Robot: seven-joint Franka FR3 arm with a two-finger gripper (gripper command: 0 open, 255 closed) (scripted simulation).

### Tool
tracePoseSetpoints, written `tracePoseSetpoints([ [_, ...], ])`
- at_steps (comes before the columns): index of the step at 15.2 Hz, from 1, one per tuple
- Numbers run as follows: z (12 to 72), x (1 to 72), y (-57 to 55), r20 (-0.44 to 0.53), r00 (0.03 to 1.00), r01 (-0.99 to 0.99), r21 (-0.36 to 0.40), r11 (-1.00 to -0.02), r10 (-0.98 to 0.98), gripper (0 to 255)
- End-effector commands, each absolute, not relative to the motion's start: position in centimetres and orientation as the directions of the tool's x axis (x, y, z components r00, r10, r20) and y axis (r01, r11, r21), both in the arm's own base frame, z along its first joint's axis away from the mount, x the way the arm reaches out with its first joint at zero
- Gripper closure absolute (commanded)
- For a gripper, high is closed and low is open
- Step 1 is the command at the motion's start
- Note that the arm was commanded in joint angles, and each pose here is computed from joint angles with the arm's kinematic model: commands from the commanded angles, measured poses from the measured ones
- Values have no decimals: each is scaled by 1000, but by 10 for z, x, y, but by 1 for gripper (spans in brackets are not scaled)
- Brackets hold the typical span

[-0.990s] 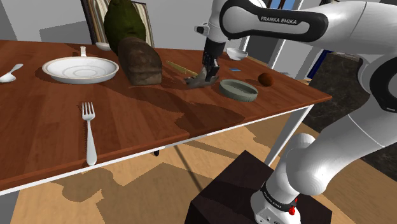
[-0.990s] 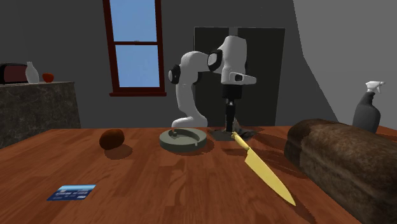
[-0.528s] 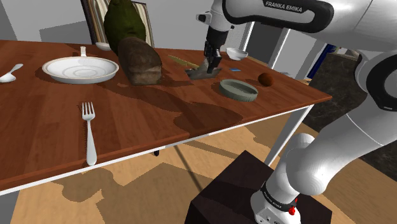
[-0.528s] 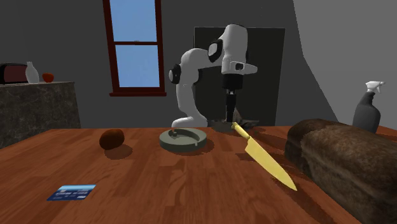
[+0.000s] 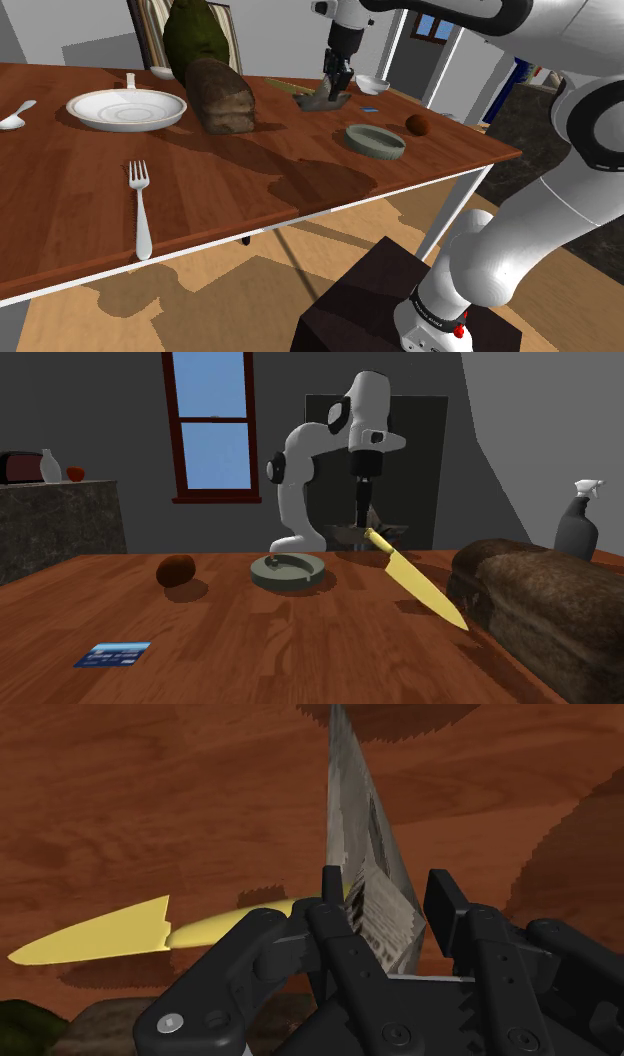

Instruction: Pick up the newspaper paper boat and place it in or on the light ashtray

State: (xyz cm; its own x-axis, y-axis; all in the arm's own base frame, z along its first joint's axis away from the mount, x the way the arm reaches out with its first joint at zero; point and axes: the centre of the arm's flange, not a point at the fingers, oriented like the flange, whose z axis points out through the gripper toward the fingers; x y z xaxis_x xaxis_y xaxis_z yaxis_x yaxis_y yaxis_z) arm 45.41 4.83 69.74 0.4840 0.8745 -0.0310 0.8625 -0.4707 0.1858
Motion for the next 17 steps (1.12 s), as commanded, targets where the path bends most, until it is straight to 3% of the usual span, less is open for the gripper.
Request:
tracePoseSetpoints([
  [1,702,447,37,-31,484,863,186,-471,875,255],
  [17,700,350,-122,-31,484,863,186,-471,875,255],
])
